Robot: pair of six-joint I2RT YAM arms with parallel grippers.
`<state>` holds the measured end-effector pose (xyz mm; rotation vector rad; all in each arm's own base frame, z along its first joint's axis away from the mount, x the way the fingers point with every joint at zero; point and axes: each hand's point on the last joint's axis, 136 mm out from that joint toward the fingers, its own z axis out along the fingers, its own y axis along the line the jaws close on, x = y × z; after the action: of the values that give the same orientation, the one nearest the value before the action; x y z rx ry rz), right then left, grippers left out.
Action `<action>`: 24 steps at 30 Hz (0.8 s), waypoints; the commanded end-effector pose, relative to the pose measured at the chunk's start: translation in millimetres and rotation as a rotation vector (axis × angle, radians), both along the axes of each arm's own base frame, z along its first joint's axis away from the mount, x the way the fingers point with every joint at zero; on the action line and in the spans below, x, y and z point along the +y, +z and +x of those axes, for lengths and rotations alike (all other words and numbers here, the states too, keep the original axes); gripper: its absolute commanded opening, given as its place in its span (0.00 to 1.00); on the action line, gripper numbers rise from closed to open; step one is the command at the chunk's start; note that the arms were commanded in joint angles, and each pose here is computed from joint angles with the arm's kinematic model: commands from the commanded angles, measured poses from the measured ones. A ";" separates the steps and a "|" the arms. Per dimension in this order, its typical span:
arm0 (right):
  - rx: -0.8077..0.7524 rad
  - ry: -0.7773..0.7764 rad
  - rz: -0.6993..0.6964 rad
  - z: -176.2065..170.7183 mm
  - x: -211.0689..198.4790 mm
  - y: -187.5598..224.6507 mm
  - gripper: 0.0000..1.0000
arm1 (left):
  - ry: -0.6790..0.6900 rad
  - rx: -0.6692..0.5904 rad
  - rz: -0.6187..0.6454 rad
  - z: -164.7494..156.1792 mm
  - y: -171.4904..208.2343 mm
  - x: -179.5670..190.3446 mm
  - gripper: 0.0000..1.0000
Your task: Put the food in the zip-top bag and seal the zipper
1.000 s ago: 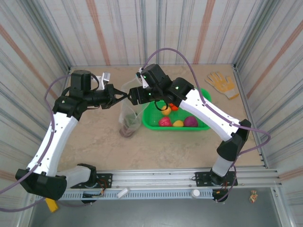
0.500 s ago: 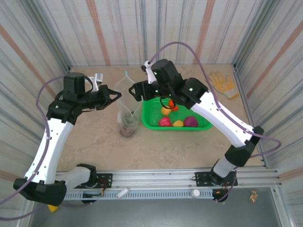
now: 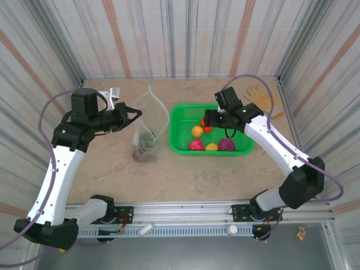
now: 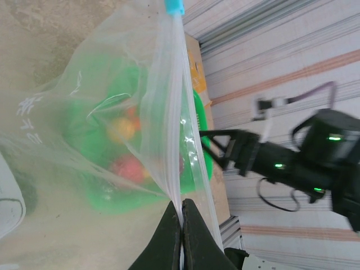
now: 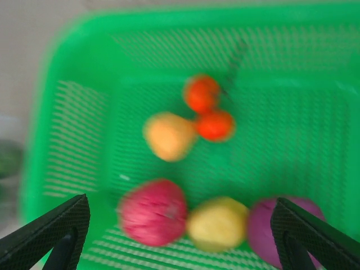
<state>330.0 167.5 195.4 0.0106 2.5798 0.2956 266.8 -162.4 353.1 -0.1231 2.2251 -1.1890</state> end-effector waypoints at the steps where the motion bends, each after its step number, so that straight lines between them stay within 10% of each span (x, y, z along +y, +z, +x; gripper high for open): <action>1: 0.053 -0.067 -0.067 -5.1 -22.3 -24.8 0.91 | -0.064 -0.055 -0.068 -2.8 14.6 -13.4 0.00; 13: 0.241 -0.179 -0.204 -12.9 -65.4 -106.7 1.00 | -0.111 -0.124 -0.094 -13.5 24.3 -30.4 0.00; 24: 0.355 -0.211 -0.107 -14.9 -64.6 -149.1 0.88 | -0.058 -0.003 -0.142 -5.1 -18.5 -25.8 0.00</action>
<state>318.0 100.1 58.3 0.2665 2.8826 0.0294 260.3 -189.2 324.7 -0.1095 2.2026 -1.3488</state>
